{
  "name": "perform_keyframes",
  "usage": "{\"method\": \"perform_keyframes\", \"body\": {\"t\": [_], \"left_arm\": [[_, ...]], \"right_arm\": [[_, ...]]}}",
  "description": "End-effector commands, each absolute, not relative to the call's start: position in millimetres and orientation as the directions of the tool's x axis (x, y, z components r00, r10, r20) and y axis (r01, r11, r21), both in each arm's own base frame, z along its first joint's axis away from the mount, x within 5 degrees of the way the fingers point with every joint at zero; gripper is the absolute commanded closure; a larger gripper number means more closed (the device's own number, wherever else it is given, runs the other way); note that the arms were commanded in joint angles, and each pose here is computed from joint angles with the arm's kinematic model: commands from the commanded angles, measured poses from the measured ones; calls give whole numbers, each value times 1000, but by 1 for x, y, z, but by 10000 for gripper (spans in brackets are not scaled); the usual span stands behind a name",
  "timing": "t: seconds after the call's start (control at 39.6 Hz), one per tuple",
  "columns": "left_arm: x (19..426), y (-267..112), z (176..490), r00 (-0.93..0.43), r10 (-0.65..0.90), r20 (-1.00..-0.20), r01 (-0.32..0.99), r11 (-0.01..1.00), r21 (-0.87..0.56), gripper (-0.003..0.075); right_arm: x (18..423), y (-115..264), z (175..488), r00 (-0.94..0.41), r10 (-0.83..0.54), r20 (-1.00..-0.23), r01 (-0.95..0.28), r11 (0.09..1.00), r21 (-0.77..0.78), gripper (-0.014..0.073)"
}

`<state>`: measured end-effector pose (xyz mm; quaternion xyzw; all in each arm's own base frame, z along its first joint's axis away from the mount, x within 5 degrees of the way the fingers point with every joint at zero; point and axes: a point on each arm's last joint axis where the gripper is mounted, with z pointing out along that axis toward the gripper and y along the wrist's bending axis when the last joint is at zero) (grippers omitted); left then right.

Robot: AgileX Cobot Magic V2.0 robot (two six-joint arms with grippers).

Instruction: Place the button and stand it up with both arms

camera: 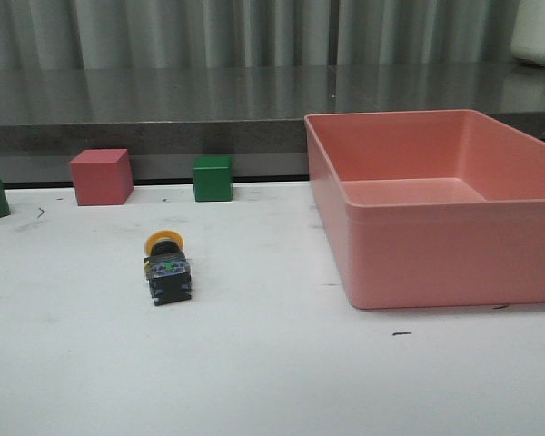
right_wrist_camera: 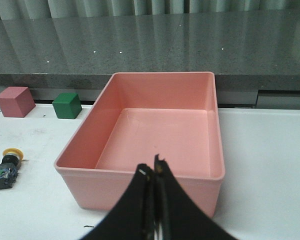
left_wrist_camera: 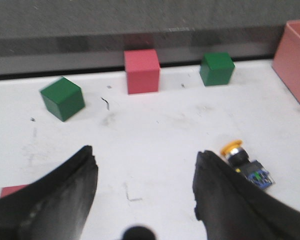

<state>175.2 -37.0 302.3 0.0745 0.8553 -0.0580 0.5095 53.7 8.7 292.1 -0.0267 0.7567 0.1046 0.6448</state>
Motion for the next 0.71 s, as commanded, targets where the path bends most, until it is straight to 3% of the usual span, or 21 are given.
{"method": "perform_keyframes", "body": {"t": [0.0, 0.33, 0.53, 0.68], "left_arm": [[196, -54, 317, -453, 68, -889, 237, 970, -47, 314], [261, -107, 320, -658, 156, -737, 323, 942, -88, 299], [291, -139, 319, -693, 189, -696, 362, 926, -109, 95], [313, -150, 310, -794, 130, -593, 280, 945, -168, 73]], "right_arm": [[54, 9, 308, -63, 92, -994, -187, 977, 103, 666], [54, 9, 308, -63, 92, -994, -187, 977, 103, 666], [54, 9, 308, -63, 92, -994, -187, 977, 103, 666], [54, 9, 308, -63, 92, -994, -187, 977, 103, 666]]}}
